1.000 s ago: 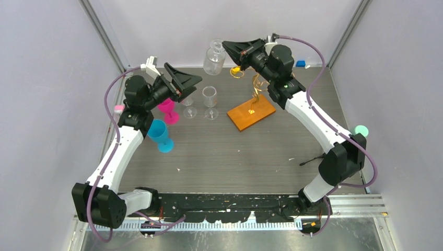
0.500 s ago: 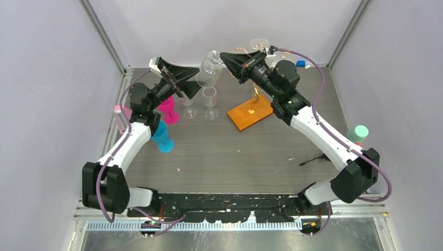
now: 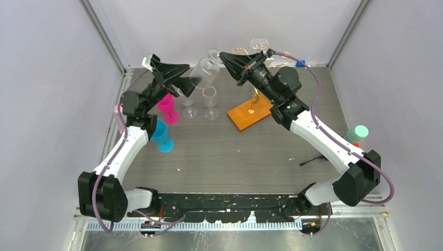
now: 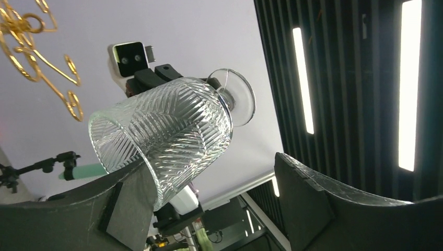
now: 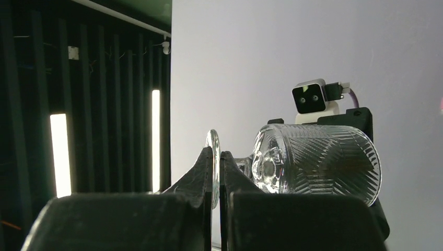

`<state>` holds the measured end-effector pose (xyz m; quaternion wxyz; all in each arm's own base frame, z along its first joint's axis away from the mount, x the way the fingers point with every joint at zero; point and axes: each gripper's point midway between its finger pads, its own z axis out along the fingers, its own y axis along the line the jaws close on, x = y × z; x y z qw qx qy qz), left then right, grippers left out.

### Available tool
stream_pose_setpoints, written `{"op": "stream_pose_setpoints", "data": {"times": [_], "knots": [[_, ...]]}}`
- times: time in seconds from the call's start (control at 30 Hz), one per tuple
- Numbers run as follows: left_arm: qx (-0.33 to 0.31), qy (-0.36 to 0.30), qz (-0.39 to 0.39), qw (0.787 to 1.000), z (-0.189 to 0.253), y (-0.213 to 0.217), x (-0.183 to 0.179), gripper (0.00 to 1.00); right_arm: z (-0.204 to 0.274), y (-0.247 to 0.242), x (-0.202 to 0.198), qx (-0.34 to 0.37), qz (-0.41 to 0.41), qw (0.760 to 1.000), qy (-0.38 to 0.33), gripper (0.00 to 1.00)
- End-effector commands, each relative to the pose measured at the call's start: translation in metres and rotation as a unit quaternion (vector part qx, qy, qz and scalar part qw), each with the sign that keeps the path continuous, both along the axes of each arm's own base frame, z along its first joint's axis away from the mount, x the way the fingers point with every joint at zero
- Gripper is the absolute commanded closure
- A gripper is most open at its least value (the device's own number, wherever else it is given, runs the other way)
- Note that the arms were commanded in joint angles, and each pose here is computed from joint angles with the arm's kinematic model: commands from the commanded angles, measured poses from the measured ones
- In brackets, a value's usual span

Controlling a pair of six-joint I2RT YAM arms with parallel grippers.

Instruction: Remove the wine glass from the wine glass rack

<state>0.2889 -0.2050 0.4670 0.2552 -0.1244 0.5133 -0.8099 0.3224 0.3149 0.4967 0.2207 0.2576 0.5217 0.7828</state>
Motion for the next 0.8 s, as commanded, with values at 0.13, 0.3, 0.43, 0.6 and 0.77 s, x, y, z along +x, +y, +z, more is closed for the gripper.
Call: {"op": "stream_pose_setpoints", "data": {"times": [0.13, 0.3, 0.43, 0.6, 0.77], "knots": [[-0.057, -0.063, -0.032, 0.996, 0.051, 0.013, -0.057, 0.30, 0.028, -0.002, -0.019, 0.079, 0.017, 0.996, -0.029, 1.00], [-0.060, -0.071, -0.038, 0.995, 0.057, 0.014, -0.067, 0.42, 0.019, 0.004, -0.015, 0.105, 0.031, 0.994, -0.009, 1.00], [-0.057, -0.080, -0.035, 0.995, 0.057, 0.014, -0.068, 0.59, 0.011, 0.006, -0.013, 0.117, 0.036, 0.992, 0.003, 1.00], [-0.044, -0.106, -0.014, 0.993, 0.056, 0.013, -0.067, 0.81, 0.009, 0.005, -0.014, 0.123, 0.038, 0.992, 0.005, 1.00], [-0.021, -0.127, 0.003, 0.992, 0.056, 0.011, -0.068, 1.00, 0.006, 0.005, -0.013, 0.126, 0.039, 0.991, 0.004, 1.00]]}}
